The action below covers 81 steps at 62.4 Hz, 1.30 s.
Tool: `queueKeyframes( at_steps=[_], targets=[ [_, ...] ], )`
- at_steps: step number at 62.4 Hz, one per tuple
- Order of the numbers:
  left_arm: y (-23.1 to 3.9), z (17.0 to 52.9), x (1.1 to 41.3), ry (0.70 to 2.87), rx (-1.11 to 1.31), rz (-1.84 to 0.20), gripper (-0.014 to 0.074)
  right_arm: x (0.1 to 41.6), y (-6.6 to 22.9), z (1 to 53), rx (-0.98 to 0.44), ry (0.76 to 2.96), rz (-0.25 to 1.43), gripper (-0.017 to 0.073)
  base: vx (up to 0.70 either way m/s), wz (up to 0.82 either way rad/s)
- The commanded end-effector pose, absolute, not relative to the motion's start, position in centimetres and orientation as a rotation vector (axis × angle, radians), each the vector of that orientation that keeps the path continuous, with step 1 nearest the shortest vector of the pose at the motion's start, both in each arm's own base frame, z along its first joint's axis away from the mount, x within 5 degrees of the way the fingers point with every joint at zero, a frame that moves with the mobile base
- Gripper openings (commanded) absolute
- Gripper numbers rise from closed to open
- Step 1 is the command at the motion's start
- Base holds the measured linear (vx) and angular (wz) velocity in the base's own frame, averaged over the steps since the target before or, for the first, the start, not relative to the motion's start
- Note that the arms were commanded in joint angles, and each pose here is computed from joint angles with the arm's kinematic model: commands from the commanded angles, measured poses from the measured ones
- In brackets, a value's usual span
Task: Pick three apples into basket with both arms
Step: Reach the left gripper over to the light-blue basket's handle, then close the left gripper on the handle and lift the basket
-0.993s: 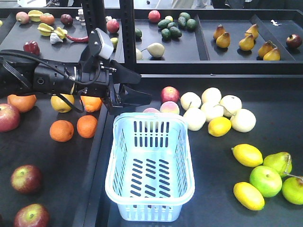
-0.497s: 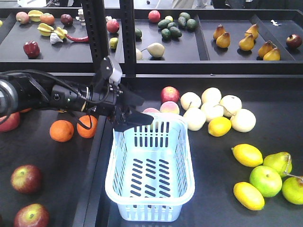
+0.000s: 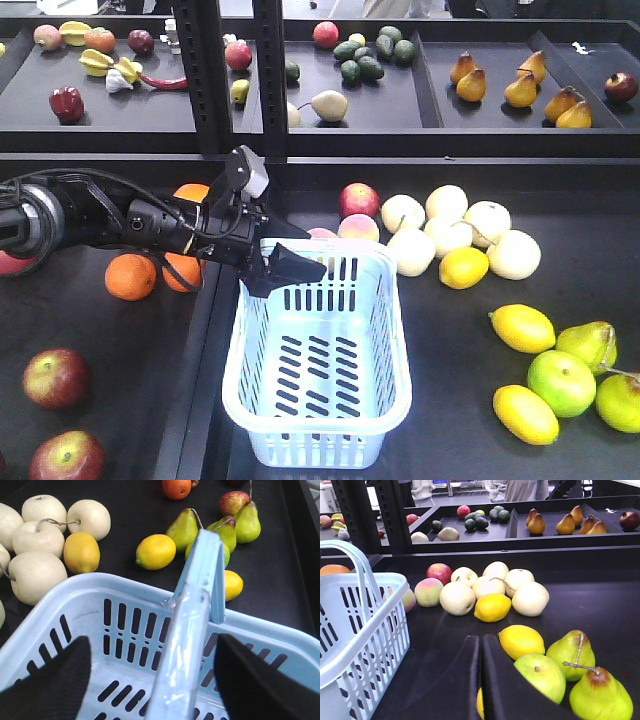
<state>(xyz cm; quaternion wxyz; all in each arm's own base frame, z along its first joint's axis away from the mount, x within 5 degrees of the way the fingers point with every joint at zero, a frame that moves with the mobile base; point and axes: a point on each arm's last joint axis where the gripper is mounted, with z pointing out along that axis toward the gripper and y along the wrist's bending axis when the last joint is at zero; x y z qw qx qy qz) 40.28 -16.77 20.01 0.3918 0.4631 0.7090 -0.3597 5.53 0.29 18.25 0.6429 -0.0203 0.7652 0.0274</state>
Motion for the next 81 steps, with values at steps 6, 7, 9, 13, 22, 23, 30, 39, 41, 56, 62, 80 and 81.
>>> queueKeyframes(
  at_steps=[6, 7, 9, 13, 22, 23, 30, 39, 41, 56, 62, 80, 81],
  targets=[
    [-17.0, 23.1, 39.8, 1.723, 1.215, -0.882, 0.0221, 5.6, 0.4, 18.5, -0.065, 1.672, 0.057, -0.0005, 0.00, 0.00],
    [-17.0, 23.1, 39.8, 1.726, 1.212, -0.888, 0.0197, 5.6, 0.4, 18.5, -0.065, 1.672, 0.057, -0.0005, 0.00, 0.00],
    [-17.0, 23.2, 39.7, 1.738, 1.197, -0.908, 0.0138, 5.6, 0.4, 18.5, -0.065, 1.672, 0.057, -0.0005, 0.00, 0.00],
    [-17.1, 23.5, 39.5, 1.760, 1.167, -0.963, 0.0035, 5.6, 0.4, 18.5, -0.065, 1.672, 0.057, -0.0005, 0.00, 0.00],
    [-17.2, 25.3, 38.5, 1.767, 1.138, -1.070, -0.0009, 5.6, 0.4, 18.5, -0.065, 1.672, 0.057, -0.0005, 0.00, 0.00],
    [-17.1, 25.7, 38.3, 1.761, 1.136, -1.074, -0.0008, 5.6, 0.4, 18.5, -0.065, 1.672, 0.057, -0.0005, 0.00, 0.00],
    [-17.0, 28.2, 37.3, 1.739, 1.116, -1.099, -0.0008, 5.6, 0.4, 18.5, -0.065, 1.672, 0.057, -0.0005, 0.00, 0.00],
    [-16.7, 31.9, 35.2, 1.738, 1.086, -1.181, -0.0008, 5.6, 0.4, 18.5, -0.065, 1.672, 0.057, -0.0005, 0.00, 0.00],
    [-16.6, 32.6, 34.7, 1.745, 1.072, -1.207, -0.0008, 5.6, 0.4, 18.5, -0.065, 1.672, 0.057, -0.0005, 0.00, 0.00],
    [-16.1, 36.9, 30.6, 1.788, 1.046, -1.421, -0.0008, 5.6, 0.4, 18.5, -0.065, 1.672, 0.057, -0.0005, 0.00, 0.00],
    [-15.7, 38.1, 28.8, 1.779, 1.049, -1.429, -0.0008, 5.6, 0.4, 18.5, -0.065, 1.672, 0.057, -0.0005, 0.00, 0.00],
    [-13.9, 42.0, 21.5, 1.693, 1.053, -1.364, -0.0008, 5.6, 0.4, 18.5, -0.065, 1.672, 0.057, -0.0005, 0.00, 0.00],
    [-13.8, 42.1, 21.0, 1.693, 1.044, -1.361, -0.0008, 5.6, 0.4, 18.5, -0.065, 1.672, 0.057, -0.0005, 0.00, 0.00]
  ],
)
